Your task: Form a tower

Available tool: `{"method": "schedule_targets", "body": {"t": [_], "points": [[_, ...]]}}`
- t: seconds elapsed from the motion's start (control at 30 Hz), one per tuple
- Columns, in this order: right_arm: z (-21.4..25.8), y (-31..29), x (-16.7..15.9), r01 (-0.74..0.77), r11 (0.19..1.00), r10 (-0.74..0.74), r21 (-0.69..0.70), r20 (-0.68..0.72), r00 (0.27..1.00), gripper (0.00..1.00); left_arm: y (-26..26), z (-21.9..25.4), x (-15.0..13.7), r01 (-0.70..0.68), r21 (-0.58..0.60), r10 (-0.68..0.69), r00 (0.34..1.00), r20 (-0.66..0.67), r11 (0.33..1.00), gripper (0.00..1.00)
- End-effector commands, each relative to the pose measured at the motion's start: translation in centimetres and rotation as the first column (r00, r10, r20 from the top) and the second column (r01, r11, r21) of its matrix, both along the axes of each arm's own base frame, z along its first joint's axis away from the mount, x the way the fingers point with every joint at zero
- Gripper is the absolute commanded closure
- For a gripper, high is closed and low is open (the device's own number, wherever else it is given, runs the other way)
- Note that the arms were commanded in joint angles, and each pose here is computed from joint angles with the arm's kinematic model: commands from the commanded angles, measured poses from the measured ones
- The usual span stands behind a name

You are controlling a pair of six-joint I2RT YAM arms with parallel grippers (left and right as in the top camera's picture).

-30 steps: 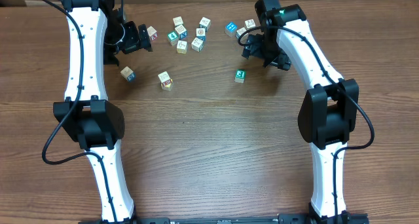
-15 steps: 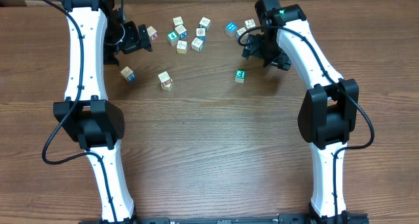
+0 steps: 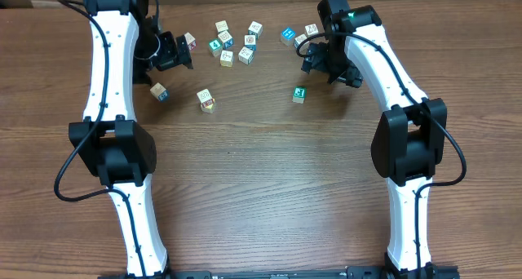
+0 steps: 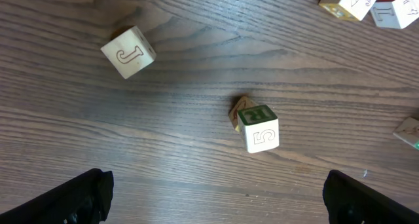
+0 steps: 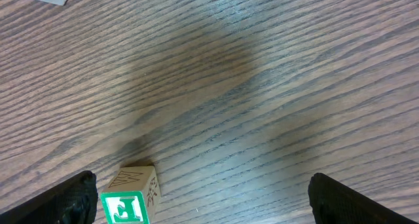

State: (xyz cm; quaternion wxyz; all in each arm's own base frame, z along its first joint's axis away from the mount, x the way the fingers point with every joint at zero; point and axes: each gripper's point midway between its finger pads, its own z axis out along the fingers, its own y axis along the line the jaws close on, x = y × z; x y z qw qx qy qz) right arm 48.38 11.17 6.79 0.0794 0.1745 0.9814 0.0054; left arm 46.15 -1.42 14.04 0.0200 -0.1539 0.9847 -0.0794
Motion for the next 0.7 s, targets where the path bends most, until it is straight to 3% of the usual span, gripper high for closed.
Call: {"method": "schedule_targets", "body": {"t": [0.0,0.67], "points": [[1.94,0.28,0.09,-0.005,1.0,0.005,0.012,0.041,0.999,0.0,-0.15,0.68,0.03,-0.009,0.006,0.009,1.0,0.019,1.0,0.0],[1.94,0.28,0.09,-0.005,1.0,0.005,0.012,0.041,0.999,0.0,-0.35,0.57,-0.4,0.007,0.029,-0.007,1.0,0.002,1.0,0.01]]}}
